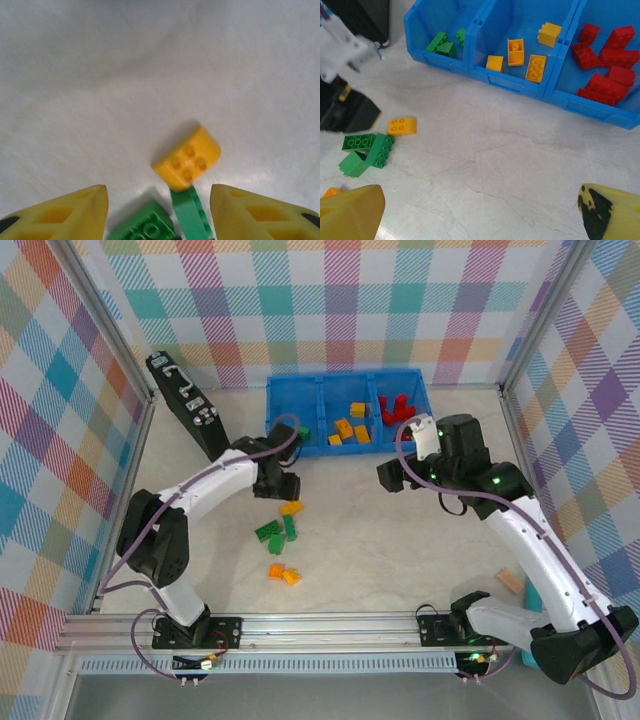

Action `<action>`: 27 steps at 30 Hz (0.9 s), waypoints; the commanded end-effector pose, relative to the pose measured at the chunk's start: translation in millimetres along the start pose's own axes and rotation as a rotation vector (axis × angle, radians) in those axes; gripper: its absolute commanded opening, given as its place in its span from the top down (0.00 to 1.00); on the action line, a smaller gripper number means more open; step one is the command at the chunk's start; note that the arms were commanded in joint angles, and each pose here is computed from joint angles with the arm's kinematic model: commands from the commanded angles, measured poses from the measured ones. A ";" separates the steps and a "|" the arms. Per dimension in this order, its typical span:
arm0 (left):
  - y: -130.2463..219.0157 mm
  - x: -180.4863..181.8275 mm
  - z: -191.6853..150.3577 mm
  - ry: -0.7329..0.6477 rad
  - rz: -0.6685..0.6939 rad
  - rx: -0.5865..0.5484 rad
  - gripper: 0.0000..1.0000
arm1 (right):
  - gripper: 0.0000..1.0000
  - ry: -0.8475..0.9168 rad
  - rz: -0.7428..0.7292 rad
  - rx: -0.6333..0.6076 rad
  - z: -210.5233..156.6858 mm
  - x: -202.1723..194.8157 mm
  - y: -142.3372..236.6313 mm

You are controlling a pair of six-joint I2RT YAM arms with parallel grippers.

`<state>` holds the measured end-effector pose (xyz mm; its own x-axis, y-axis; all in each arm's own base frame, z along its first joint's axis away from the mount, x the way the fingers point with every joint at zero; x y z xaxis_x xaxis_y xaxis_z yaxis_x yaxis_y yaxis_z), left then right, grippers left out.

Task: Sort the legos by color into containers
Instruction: Place the lego in the container, then pick up the lego from the center of the table.

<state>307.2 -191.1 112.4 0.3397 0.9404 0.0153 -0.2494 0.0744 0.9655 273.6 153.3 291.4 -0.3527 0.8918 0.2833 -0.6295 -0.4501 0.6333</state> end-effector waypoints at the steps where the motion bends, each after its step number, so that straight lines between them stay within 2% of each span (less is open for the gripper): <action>1: 11.1 -14.1 -13.4 0.082 -0.011 -0.006 0.44 | 0.01 -0.020 0.038 -0.020 1.8 5.7 5.9; 7: -1.7 -18.7 -30.4 0.104 0.013 0.017 0.44 | 0.01 -0.018 0.040 -0.028 0.4 6.1 10.8; 11: -6.2 -16.3 -28.5 0.103 0.030 0.008 0.45 | 0.01 -0.019 0.040 -0.029 -1.2 5.8 11.4; 27: -40.4 -34.8 -54.8 0.126 -0.006 0.094 0.53 | 0.01 -0.022 0.023 -0.042 -5.9 1.4 12.5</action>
<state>265.0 -204.4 69.3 0.2275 0.9738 -0.0080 -0.1938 0.0533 0.9796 262.1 150.1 290.3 -0.3536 0.8851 0.3027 -0.6310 -0.4646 0.6213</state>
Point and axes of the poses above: each hand's point on the last joint's axis, 136 mm out from that joint toward the fingers, its own y axis back along the fingers, its own x axis along the line the jaws close on, z = x × y, the point moved 1 cm from there along y, back along the fingers, and after that the axes turned 13 degrees about -y, right-handed, at the moved point
